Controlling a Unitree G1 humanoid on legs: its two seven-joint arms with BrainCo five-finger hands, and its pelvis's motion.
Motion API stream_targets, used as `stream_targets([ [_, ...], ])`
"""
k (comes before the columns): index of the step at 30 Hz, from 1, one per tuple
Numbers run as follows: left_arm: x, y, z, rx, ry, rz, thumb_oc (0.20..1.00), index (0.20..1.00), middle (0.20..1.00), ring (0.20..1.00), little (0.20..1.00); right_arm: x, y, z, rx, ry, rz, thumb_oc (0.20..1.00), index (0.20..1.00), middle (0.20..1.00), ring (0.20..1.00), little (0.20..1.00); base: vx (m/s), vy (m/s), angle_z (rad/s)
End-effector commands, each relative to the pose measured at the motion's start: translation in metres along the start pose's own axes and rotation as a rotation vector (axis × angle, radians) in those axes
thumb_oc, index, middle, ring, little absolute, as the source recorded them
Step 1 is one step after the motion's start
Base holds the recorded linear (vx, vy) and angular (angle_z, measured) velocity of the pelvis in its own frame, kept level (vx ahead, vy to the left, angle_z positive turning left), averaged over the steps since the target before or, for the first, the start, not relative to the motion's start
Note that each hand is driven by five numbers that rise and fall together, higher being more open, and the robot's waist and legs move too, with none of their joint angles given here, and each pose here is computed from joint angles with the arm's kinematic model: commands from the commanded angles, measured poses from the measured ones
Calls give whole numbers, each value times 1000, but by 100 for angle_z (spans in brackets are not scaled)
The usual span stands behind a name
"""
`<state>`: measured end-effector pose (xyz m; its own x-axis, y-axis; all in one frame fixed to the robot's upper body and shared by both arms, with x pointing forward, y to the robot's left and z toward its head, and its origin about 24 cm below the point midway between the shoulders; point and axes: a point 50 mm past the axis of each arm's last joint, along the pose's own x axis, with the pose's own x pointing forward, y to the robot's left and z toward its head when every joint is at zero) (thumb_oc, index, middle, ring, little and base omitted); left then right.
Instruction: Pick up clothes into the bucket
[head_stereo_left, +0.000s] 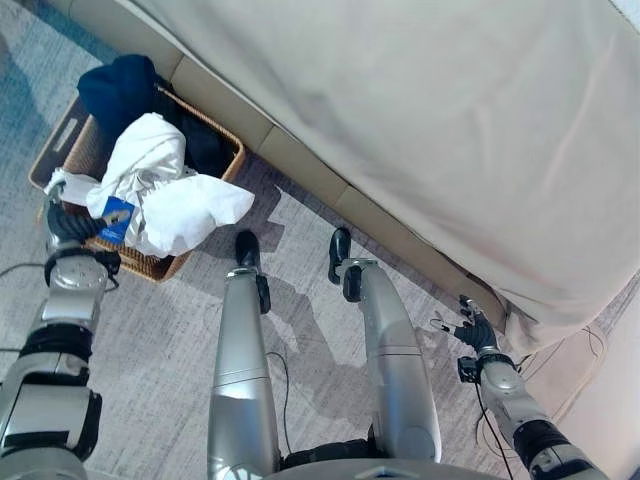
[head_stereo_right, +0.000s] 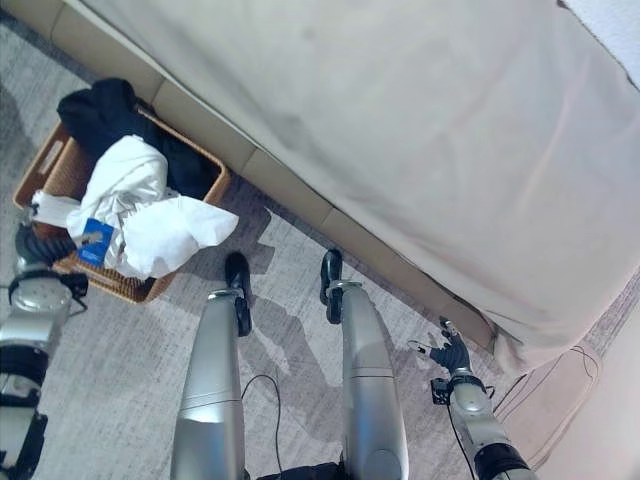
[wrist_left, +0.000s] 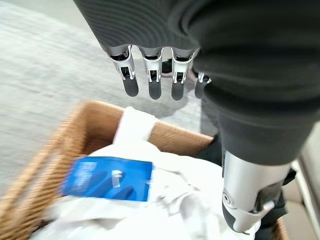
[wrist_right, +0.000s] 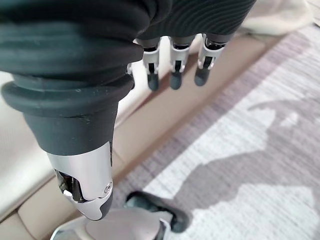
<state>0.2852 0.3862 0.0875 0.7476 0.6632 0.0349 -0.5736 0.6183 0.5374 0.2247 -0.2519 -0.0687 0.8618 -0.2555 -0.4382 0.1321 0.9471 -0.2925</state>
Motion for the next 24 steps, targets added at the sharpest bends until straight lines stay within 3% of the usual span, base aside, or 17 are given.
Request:
stream_targets([
  [1,-2,10,-15,-28,42,27,1000,1000,1000,1000,1000,-2,-20,-8,-49,38,-31,1000,1000,1000,1000,1000,-28,-4,-3],
  [7,-23,-16,-30,-62,39,-77,1000,1000,1000,1000,1000,-1,-30,-9,-63,52,-74,1000,1000,1000,1000,1000,-12,-12,2],
  [10,-44,-43,-37,-385,65,-134,1000,1000,1000,1000,1000,-2,-32,-10,-14,52,-92,1000,1000,1000,1000,1000,-10,-48,10],
  [11,-44,-43,-37,-385,65,-134,1000,1000,1000,1000,1000,-2,-32,-10,-14,52,-92,1000,1000,1000,1000,1000,146,-59,7],
  [13,-72,-63,-52,-636,119,-187,1000,1000,1000,1000,1000,-8,-34,-23,25,88,-93,1000,1000,1000,1000,1000,194,-94,9],
  [16,-97,-77,-70,-755,194,-242,1000,1000,1000,1000,1000,-16,-32,-40,62,150,-82,1000,1000,1000,1000,1000,202,-80,0],
  [24,-159,-108,-130,-522,446,-458,1000,1000,1000,1000,1000,-35,-25,-75,18,295,24,1000,1000,1000,1000,1000,135,-74,-6],
])
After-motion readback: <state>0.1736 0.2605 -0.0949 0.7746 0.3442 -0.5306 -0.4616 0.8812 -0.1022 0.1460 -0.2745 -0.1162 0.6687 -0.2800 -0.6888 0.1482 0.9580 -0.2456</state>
